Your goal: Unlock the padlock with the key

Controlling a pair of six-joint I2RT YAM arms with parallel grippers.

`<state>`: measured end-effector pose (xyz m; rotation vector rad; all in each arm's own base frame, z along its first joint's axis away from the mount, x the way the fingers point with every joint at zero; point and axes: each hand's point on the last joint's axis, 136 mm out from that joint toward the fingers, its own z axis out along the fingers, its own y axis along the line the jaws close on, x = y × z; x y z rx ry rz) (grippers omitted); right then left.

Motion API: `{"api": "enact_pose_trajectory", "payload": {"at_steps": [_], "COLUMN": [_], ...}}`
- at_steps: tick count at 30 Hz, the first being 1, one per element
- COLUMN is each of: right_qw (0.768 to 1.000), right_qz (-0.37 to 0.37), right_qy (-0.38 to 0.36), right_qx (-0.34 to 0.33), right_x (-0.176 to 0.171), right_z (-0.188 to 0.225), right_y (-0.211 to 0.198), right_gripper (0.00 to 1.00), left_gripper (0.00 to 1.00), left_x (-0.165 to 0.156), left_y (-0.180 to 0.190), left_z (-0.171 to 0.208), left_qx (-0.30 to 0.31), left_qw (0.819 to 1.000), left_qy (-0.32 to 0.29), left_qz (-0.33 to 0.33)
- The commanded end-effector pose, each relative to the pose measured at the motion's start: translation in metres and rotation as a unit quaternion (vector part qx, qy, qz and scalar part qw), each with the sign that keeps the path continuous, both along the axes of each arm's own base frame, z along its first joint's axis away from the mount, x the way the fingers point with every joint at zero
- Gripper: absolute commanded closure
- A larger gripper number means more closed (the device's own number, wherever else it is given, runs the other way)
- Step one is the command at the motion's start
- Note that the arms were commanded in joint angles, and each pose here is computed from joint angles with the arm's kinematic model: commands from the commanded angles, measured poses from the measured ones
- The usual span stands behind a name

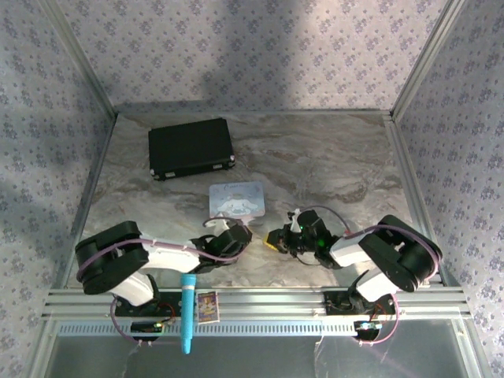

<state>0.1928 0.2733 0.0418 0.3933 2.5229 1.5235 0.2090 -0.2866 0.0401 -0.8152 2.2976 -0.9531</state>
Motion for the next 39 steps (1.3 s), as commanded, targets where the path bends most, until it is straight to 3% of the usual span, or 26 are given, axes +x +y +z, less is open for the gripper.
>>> {"api": "enact_pose_trajectory", "payload": {"at_steps": [1,12,18,30,39], "right_qw": [0.998,0.994,0.994,0.996,0.997], "right_qz": [-0.039,-0.053,-0.018,-0.021,-0.009], "right_qy": [-0.004,-0.006,0.004,0.02,0.019], "right_qx": [0.047,0.097,0.105,0.084,0.08], "right_x": [0.011,0.006,-0.001,-0.006,-0.005], "right_z": [0.018,0.039,0.045,0.036,0.039], "right_y": [0.006,0.009,0.019,0.015,0.023], "right_gripper": [1.0,1.0,1.0,1.0,1.0], "left_gripper": [0.98,0.97,0.97,1.0,1.0], "left_x": [-0.001,0.004,0.01,0.011,0.014], "left_y": [0.01,0.012,0.006,0.025,0.016], "left_z": [-0.001,0.002,0.008,0.017,0.022], "left_qx": [-0.031,-0.089,-0.119,-0.099,-0.117], "left_qw": [0.998,0.989,0.983,0.976,0.977], "left_qy": [0.022,0.043,0.04,0.013,-0.006], "left_qz": [0.046,0.109,0.13,0.192,0.18]}}
